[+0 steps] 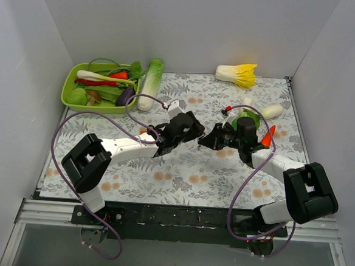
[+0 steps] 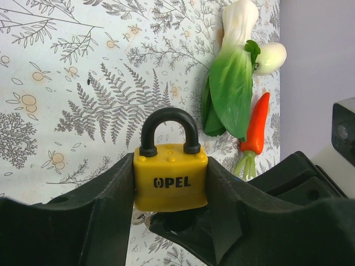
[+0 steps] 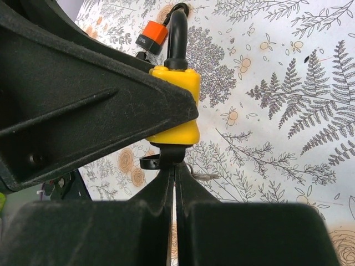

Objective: Unlock with the key

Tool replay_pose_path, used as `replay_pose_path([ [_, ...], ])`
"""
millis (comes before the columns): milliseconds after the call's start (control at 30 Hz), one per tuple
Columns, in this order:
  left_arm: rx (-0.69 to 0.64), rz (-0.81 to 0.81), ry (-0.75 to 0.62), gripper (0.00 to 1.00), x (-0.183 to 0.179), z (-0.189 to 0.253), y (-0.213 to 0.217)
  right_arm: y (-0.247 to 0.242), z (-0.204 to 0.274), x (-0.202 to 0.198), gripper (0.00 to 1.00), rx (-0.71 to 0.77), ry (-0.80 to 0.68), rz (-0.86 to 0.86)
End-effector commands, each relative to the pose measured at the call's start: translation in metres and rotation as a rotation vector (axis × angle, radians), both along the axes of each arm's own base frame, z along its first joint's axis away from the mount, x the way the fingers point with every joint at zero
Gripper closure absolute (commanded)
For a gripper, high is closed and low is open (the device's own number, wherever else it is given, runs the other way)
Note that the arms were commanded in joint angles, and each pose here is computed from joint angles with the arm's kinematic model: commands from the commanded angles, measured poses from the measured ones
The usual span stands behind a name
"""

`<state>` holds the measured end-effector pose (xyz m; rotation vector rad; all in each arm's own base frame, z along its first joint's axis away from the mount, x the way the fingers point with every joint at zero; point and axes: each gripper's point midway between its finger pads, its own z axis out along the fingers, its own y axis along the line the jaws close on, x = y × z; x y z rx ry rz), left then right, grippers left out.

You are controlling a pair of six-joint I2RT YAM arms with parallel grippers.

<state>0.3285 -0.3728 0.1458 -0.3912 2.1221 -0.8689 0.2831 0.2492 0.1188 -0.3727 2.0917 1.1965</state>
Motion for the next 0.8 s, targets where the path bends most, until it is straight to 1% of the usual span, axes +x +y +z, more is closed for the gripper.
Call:
replay_pose_path([
  [0, -0.028, -0.121, -0.012, 1.0, -0.033, 0.017, -0.022, -0.009, 0.059, 0.046, 0.99, 0.066, -0.242, -0.124],
  [433, -0.017, -0.153, 0.0, 1.0, -0.043, 0.008, -0.025, -0.024, 0.088, 0.057, 0.99, 0.116, -0.37, -0.186],
  [767, 0.007, -0.159, 0.013, 1.0, -0.046, -0.003, -0.022, -0.035, 0.113, 0.056, 0.99, 0.154, -0.469, -0.222],
])
